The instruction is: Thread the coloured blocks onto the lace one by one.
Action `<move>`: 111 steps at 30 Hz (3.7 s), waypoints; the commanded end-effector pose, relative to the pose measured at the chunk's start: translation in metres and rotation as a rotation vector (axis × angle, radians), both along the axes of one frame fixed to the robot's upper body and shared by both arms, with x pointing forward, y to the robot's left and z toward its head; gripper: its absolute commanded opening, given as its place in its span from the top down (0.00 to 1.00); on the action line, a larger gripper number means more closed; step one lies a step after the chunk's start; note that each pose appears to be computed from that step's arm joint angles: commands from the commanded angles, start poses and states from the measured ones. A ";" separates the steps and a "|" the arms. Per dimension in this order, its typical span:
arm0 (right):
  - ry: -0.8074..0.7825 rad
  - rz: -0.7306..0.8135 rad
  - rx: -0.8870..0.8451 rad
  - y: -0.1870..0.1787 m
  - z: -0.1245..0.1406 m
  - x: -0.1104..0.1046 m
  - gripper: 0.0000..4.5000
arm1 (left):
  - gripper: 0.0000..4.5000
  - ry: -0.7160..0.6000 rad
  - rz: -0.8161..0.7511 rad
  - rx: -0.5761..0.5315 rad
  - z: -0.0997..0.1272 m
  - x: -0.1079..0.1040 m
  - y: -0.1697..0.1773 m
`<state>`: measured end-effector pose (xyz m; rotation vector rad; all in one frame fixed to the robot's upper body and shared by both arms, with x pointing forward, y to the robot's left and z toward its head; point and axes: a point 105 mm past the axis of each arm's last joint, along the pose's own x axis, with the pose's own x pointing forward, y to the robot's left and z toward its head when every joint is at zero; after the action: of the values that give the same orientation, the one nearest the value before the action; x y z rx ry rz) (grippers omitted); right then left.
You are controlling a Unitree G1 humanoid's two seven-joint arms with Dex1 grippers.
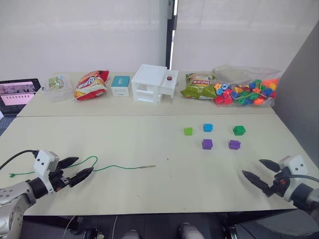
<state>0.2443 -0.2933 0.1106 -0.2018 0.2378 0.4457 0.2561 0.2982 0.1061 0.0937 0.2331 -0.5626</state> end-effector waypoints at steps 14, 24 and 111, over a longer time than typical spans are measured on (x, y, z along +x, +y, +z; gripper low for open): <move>0.030 0.450 -0.030 0.082 0.024 0.001 0.01 | 0.00 0.041 -0.695 0.146 0.026 0.028 -0.129; -0.003 0.602 -0.175 0.113 0.041 0.022 0.01 | 0.00 0.146 -0.909 0.339 -0.001 0.045 -0.164; -0.065 -0.534 0.098 -0.006 0.047 0.163 0.00 | 1.00 0.152 -0.820 0.270 0.019 0.007 -0.170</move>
<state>0.4031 -0.2936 0.1398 -0.0269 0.2588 -0.0664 0.2650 0.1313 0.1196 0.4070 0.4531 -1.3396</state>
